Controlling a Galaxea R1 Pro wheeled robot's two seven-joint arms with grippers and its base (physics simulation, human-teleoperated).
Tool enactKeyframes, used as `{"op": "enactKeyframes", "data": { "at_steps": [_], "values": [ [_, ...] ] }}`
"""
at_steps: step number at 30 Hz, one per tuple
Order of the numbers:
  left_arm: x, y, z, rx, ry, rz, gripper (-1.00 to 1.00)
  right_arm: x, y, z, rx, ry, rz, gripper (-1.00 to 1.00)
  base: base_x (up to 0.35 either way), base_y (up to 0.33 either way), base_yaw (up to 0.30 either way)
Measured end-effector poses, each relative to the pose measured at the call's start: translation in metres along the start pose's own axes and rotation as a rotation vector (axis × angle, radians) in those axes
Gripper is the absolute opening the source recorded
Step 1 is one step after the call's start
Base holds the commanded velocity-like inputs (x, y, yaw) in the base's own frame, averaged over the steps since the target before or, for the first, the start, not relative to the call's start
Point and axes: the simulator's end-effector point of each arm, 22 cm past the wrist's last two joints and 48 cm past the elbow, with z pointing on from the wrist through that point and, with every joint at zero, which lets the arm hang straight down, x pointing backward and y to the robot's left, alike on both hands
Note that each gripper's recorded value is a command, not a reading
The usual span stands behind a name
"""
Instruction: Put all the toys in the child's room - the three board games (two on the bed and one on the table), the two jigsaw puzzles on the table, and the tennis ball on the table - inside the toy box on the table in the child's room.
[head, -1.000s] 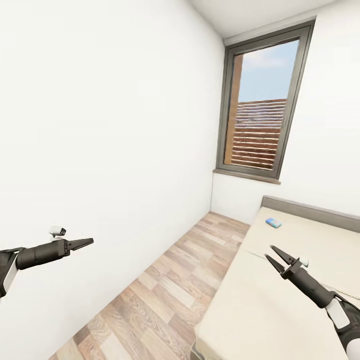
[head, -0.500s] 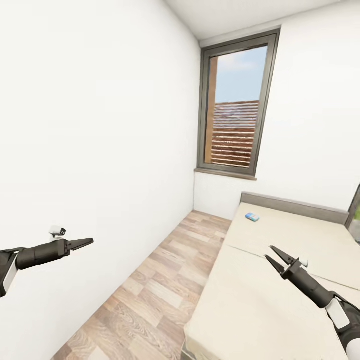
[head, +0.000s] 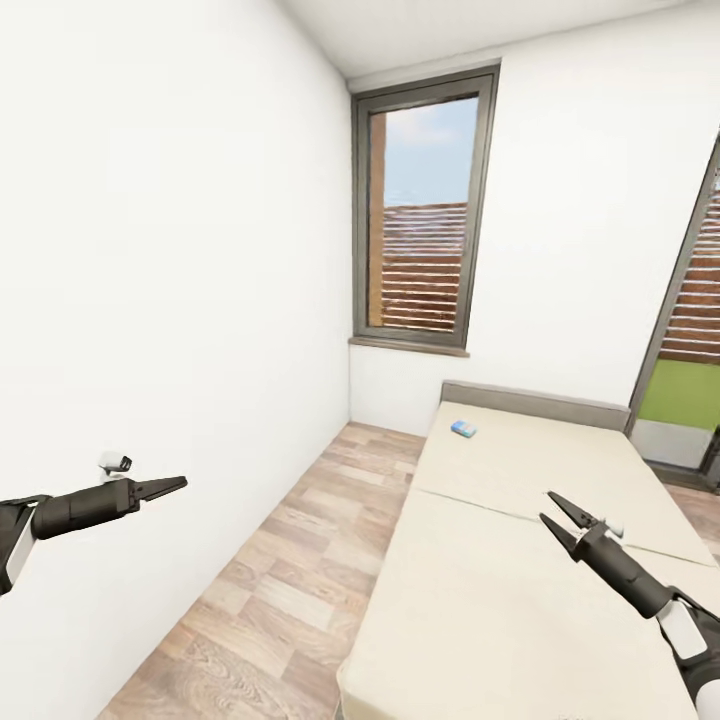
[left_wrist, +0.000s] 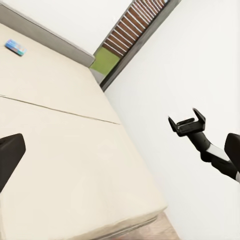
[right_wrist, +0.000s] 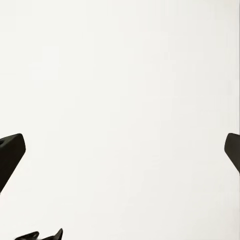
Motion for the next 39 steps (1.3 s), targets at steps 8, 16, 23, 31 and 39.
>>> {"op": "enactKeyframes", "data": {
  "at_steps": [8, 16, 23, 31, 39],
  "values": [
    [0.001, 0.003, 0.000, -0.002, 0.002, -0.004, 1.00, -0.013, -0.015, -0.007, 0.056, -0.052, 0.032, 1.00, 0.106, 0.000, -0.190],
    [0.003, 0.005, 0.001, -0.003, 0.006, -0.009, 1.00, -0.015, -0.021, -0.010, 0.077, -0.061, 0.049, 1.00, 0.025, 0.059, -0.065],
    [0.003, 0.005, 0.002, -0.003, 0.005, -0.010, 1.00, -0.015, -0.022, -0.010, 0.081, -0.062, 0.051, 1.00, 0.004, 0.095, -0.013],
    [0.005, 0.007, 0.002, -0.004, 0.007, -0.013, 1.00, -0.014, -0.025, -0.011, 0.085, -0.061, 0.054, 1.00, 0.001, 0.022, -0.064],
    [0.007, 0.011, 0.003, -0.007, 0.011, -0.021, 1.00, -0.013, -0.030, -0.011, 0.093, -0.060, 0.059, 1.00, 0.000, 0.004, -0.123]
  ]
}}
